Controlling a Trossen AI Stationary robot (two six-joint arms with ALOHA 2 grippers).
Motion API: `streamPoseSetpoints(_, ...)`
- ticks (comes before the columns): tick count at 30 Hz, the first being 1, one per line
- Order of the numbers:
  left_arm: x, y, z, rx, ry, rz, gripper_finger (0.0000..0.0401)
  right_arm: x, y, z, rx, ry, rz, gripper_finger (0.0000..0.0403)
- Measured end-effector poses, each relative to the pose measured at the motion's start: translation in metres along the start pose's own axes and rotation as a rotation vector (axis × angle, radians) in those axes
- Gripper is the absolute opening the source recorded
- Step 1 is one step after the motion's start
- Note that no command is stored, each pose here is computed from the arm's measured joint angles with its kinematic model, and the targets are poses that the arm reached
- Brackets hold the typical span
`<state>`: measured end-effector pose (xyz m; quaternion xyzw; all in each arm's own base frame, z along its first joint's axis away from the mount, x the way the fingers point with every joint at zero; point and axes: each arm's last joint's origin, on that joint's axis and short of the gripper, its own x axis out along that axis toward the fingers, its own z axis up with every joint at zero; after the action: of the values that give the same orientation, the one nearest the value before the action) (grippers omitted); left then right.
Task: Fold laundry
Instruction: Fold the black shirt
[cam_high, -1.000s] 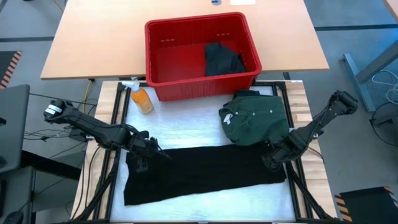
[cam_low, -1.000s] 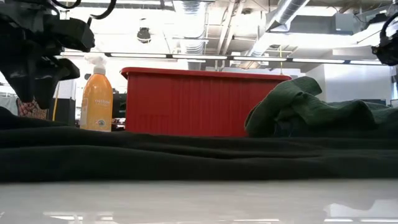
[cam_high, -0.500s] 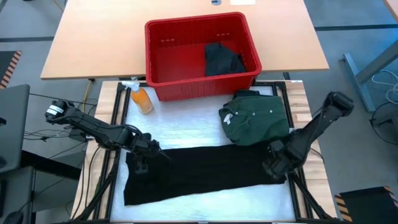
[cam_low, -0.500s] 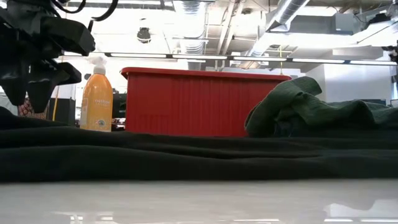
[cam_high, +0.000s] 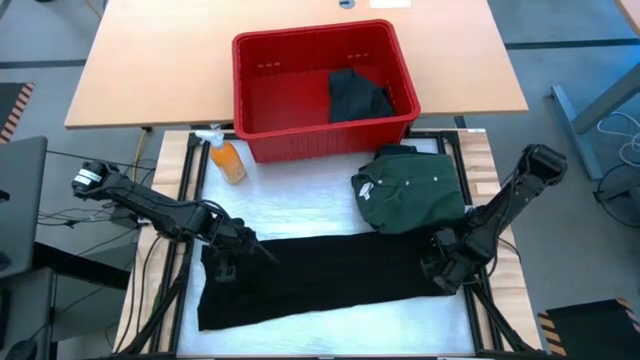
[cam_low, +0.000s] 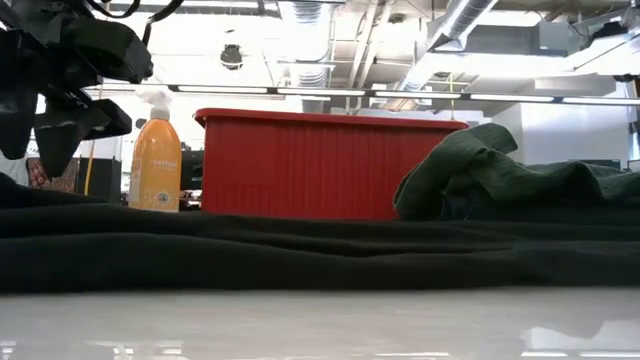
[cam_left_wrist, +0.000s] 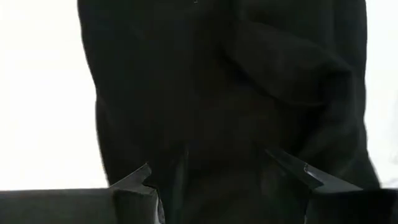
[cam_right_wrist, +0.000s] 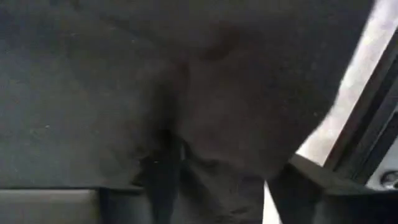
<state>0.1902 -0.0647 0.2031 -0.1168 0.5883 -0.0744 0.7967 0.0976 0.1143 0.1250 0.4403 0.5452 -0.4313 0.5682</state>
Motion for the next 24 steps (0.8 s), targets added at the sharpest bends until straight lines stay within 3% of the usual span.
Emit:
streamPoseSetpoints(2, 0.0, 0.0, 0.0, -0.007, 0.005, -0.004, 0.0167, -0.001, 0.001, 0.001, 0.0, 0.003, 0.01, 0.0198)
streamPoseSetpoints(6, 0.0, 0.001, 0.001, -0.012, -0.004, -0.005, 0.0167, -0.016, 0.011, 0.0, -0.051, -0.011, 0.063, 0.0047)
streamPoseSetpoints(7, 0.0, 0.001, 0.001, -0.013, -0.01, -0.007, 0.0167, -0.021, 0.013, 0.001, -0.072, -0.011, 0.073, 0.0029)
streamPoseSetpoints(10, -0.001, -0.001, 0.01, -0.008, -0.081, -0.053, 0.0167, -0.044, 0.02, 0.002, -0.126, 0.059, 0.098, 0.0031)
streamPoseSetpoints(13, -0.003, -0.004, 0.021, 0.032, -0.198, -0.086, 0.0167, -0.078, 0.017, 0.003, -0.198, 0.123, 0.019, 0.0034)
streamPoseSetpoints(19, 0.013, 0.007, 0.054, 0.047, -0.377, -0.097, 0.0167, -0.171, 0.003, 0.01, -0.297, 0.161, -0.088, 0.0029)
streamPoseSetpoints(22, 0.033, 0.016, 0.077, 0.069, -0.456, -0.166, 0.0167, -0.203, 0.002, 0.011, -0.36, 0.228, 0.033, 0.0029)
streamPoseSetpoints(24, 0.046, 0.023, 0.094, 0.08, -0.536, -0.225, 0.0167, -0.216, 0.0, 0.013, -0.334, 0.243, 0.073, 0.0029)
